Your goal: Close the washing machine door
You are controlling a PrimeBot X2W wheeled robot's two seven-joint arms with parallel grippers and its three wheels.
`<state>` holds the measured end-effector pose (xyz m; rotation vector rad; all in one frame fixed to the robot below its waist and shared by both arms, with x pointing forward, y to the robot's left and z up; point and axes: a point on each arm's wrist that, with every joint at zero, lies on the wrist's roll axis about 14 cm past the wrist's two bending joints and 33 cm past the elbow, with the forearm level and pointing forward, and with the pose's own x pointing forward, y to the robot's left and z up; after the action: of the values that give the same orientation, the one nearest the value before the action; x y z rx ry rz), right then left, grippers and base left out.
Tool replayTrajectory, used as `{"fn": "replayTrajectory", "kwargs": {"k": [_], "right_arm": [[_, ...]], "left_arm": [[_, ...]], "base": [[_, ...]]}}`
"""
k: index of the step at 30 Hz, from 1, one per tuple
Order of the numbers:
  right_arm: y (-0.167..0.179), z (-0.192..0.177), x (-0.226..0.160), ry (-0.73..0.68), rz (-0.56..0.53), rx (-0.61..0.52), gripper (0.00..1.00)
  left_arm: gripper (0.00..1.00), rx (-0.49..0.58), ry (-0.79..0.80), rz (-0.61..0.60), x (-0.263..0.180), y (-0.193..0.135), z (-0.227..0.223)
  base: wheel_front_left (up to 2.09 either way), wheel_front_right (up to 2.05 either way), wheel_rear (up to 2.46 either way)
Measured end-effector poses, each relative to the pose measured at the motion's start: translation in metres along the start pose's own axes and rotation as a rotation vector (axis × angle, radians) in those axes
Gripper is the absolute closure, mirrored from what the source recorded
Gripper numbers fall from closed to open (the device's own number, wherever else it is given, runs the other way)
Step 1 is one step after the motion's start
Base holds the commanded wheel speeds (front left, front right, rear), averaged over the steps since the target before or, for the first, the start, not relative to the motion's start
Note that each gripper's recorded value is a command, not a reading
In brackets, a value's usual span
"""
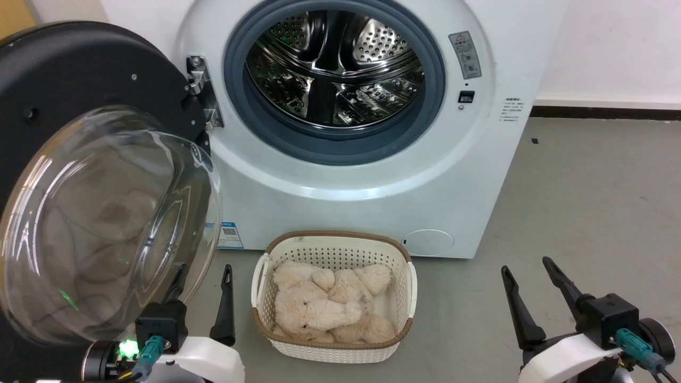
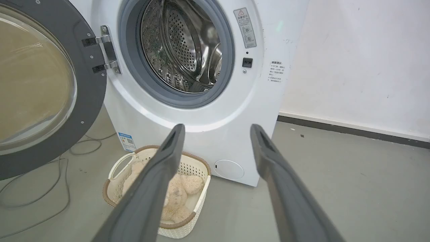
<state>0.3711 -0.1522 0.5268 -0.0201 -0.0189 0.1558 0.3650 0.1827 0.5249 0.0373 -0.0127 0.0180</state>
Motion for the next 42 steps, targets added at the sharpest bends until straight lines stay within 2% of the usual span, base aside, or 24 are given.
{"fn": "replayTrajectory", "kwargs": {"k": [21, 42], "right_arm": [[0.036, 0.005, 0.012, -0.041, 0.111, 0.041, 0.0], [0.094, 0.011, 0.025, -0.077, 0.283, 0.087, 0.0]], "left_arm": [[0.0, -0.016, -0.04, 0.097, -0.021, 0.029, 0.005], [0.0, -0.018, -0.089, 0.249, -0.06, 0.074, 0.011]], "base": [[0.0, 0.0, 0.0], [0.0, 0.0, 0.0]]}}
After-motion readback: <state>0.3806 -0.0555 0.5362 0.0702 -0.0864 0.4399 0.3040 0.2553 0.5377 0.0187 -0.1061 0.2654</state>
